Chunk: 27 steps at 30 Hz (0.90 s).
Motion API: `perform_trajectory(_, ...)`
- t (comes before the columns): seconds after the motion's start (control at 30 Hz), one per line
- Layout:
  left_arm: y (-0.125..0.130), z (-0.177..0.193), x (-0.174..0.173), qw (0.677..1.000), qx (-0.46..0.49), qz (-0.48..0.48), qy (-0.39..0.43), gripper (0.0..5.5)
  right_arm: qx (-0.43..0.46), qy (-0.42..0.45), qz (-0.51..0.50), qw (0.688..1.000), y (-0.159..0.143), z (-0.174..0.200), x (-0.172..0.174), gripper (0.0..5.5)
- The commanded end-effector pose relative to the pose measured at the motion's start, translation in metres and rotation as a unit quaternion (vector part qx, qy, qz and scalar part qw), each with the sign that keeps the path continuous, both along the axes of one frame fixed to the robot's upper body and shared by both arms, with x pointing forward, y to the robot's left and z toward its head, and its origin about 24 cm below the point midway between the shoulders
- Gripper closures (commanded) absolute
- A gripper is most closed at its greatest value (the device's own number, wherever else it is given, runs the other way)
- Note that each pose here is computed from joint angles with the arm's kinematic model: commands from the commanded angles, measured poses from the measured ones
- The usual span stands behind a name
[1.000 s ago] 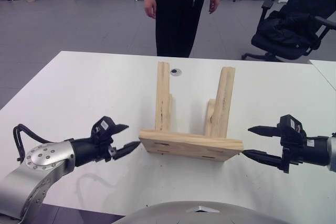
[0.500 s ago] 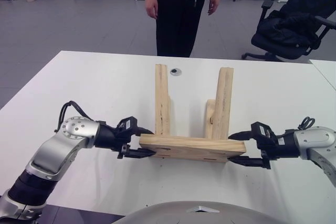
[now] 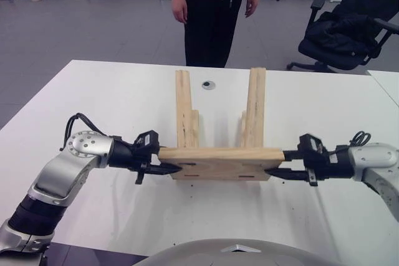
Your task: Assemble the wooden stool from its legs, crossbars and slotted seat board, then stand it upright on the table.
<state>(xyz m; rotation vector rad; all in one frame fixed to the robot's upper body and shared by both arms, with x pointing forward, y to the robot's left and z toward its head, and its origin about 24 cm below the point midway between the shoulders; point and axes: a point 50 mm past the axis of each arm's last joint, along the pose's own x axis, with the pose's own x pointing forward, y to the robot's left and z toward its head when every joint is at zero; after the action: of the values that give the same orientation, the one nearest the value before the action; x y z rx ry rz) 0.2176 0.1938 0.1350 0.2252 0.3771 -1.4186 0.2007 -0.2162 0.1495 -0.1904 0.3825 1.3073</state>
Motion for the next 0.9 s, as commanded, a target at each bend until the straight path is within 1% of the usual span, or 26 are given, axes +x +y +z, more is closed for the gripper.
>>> perform_trajectory(0.03,-0.008,0.133,-0.017,0.974,-0.180,-0.134,0.016,3.85,0.135,0.005,0.181,0.974,0.018,0.124,-0.017,3.94)
perform_trajectory(0.1,-0.002,0.174,-0.019,0.960,-0.227,-0.156,0.049,3.89,0.129,0.055,0.221,0.965,0.016,0.145,-0.023,3.95)
perform_trajectory(0.17,-0.001,0.195,-0.021,0.945,-0.259,-0.175,0.099,4.00,0.156,0.128,0.236,0.950,0.011,0.157,-0.027,3.98)
perform_trajectory(0.23,0.001,0.193,-0.011,0.926,-0.281,-0.180,0.179,4.16,0.221,0.200,0.245,0.923,0.009,0.168,-0.021,4.04)
perform_trajectory(0.3,0.001,0.190,0.010,0.903,-0.312,-0.175,0.237,4.20,0.252,0.239,0.259,0.901,0.011,0.173,-0.009,4.16)
perform_trajectory(0.37,0.006,0.186,0.032,0.879,-0.344,-0.151,0.294,4.20,0.290,0.284,0.261,0.876,0.008,0.187,0.016,4.16)
perform_trajectory(0.43,0.017,0.174,0.045,0.854,-0.353,-0.121,0.361,4.20,0.315,0.377,0.255,0.833,0.014,0.190,0.045,4.16)
perform_trajectory(0.5,0.018,0.157,0.051,0.830,-0.341,-0.110,0.428,4.20,0.325,0.447,0.231,0.801,0.017,0.173,0.060,4.16)
perform_trajectory(0.57,0.014,0.140,0.052,0.798,-0.335,-0.124,0.486,4.20,0.327,0.517,0.221,0.759,0.015,0.148,0.062,4.16)
perform_trajectory(0.63,0.011,0.131,0.055,0.773,-0.342,-0.131,0.518,4.20,0.326,0.578,0.222,0.715,0.013,0.130,0.059,4.15)
perform_trajectory(0.7,0.011,0.122,0.059,0.759,-0.346,-0.122,0.538,4.20,0.322,0.613,0.210,0.690,0.011,0.118,0.055,4.15)
perform_trajectory(0.77,0.012,0.113,0.063,0.745,-0.357,-0.109,0.552,4.20,0.318,0.639,0.181,0.677,0.006,0.103,0.051,4.15)
perform_trajectory(0.8,0.010,0.106,0.064,0.739,-0.356,-0.104,0.562,4.19,0.314,0.648,0.155,0.676,0.002,0.091,0.051,4.14)
perform_trajectory(0.83,0.009,0.100,0.063,0.736,-0.351,-0.097,0.571,4.19,0.309,0.654,0.134,0.678,0.000,0.082,0.050,4.14)
perform_trajectory(0.9,0.007,0.084,0.063,0.741,-0.331,-0.064,0.581,4.19,0.297,0.653,0.097,0.690,-0.001,0.065,0.052,4.12)
